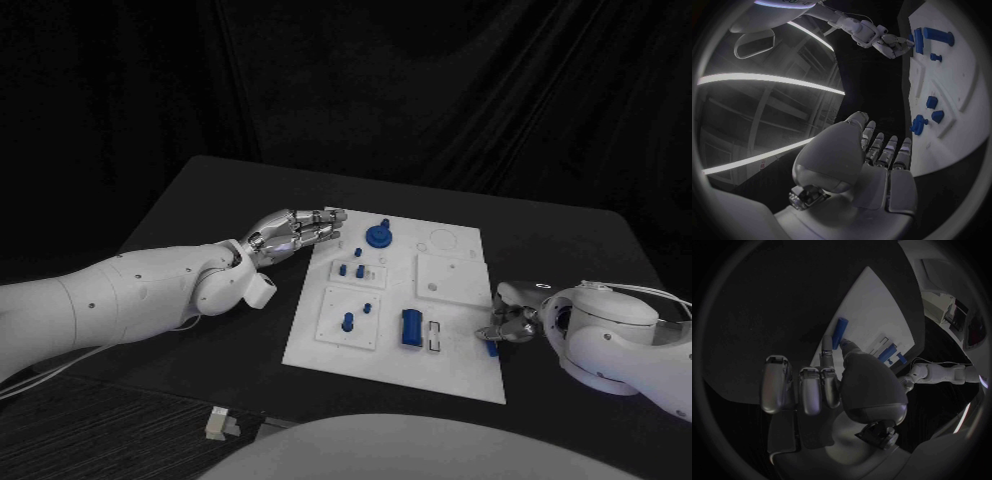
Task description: Assemble the parts on the task board
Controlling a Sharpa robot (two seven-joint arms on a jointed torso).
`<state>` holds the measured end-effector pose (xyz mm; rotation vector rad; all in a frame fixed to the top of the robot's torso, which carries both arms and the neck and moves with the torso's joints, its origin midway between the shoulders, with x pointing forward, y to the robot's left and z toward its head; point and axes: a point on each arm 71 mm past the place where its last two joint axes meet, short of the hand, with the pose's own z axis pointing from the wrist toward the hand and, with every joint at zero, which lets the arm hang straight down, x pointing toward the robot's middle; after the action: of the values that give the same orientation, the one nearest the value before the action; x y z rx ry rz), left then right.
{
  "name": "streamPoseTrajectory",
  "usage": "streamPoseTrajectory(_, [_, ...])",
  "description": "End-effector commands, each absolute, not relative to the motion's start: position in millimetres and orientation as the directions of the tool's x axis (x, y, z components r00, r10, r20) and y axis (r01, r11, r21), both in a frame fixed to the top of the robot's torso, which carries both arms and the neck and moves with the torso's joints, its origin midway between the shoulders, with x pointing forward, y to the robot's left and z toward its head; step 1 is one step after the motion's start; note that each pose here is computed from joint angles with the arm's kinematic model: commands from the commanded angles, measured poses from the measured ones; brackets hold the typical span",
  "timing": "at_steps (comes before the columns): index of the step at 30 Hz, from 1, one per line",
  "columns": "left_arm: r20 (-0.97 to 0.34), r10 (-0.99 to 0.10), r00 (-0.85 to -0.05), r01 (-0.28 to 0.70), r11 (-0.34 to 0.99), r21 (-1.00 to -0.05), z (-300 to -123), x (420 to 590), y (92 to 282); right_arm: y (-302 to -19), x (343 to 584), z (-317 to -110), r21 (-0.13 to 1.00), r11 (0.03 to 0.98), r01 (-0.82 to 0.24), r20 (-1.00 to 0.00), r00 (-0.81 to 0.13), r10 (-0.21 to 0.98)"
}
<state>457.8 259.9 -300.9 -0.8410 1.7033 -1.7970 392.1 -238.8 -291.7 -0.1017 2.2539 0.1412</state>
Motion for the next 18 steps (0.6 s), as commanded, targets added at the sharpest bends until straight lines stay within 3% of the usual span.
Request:
streamPoseTrajectory(1, [0.102, -0.729, -0.677, -0.037, -0.104, -0.994, -300.0, 456.9, 257.9, -238.1, 388.6, -297.8, 0.119, 0.989, -0.089, -0.761, -0.647, 0.034])
streamPoseTrajectory(18, [0.106, -0.730, -0.675, -0.044, -0.104, -0.994, -303.2, 454.8, 258.6, -237.1, 386.0, -296.5, 0.335, 0.941, 0.050, -0.710, -0.644, 0.286])
